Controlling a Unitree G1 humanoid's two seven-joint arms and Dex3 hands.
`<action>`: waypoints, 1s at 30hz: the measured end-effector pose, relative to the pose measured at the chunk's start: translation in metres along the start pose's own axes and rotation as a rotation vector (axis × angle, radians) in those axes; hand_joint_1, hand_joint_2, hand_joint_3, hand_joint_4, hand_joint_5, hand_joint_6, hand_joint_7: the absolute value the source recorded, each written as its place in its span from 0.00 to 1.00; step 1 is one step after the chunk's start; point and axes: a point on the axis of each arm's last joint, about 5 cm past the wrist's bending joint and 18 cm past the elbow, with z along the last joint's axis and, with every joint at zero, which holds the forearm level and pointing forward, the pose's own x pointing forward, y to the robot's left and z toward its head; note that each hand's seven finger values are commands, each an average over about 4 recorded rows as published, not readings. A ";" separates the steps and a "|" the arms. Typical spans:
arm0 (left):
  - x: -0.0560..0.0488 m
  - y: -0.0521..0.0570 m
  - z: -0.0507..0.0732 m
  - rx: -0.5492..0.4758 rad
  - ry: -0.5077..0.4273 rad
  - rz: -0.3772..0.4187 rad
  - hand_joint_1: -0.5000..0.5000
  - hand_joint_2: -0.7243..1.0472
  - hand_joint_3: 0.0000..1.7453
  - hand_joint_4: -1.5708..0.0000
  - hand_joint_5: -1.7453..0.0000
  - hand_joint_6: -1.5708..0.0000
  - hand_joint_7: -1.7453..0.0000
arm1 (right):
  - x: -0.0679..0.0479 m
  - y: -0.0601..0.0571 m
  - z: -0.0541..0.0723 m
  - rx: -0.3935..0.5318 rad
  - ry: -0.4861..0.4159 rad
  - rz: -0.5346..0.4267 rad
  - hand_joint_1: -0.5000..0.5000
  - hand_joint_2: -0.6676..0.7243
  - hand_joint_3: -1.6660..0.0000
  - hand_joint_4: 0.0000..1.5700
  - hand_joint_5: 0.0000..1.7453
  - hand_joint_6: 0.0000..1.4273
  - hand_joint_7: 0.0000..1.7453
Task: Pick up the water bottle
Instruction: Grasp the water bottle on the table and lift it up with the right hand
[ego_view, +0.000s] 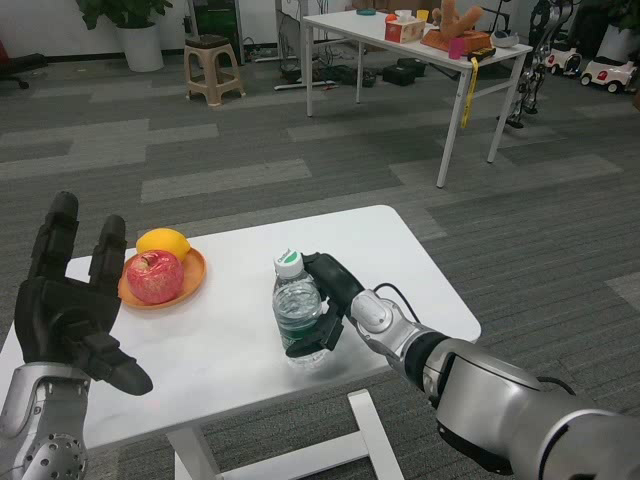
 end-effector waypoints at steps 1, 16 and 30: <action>0.000 0.000 0.000 0.000 0.000 0.000 0.01 0.05 0.04 1.00 1.00 1.00 1.00 | 0.000 0.000 0.000 0.003 0.000 0.004 0.67 0.34 0.24 1.00 0.61 0.84 0.84; -0.001 0.000 0.000 -0.001 0.001 0.001 0.00 0.05 0.04 1.00 1.00 1.00 1.00 | -0.009 -0.011 -0.006 0.092 -0.002 -0.062 0.75 0.36 0.24 1.00 0.61 0.81 0.80; -0.001 0.000 0.000 -0.002 0.001 0.003 0.00 0.05 0.04 1.00 1.00 1.00 1.00 | -0.007 -0.025 0.011 0.145 -0.130 -0.126 0.75 0.25 0.19 0.98 0.61 0.78 0.76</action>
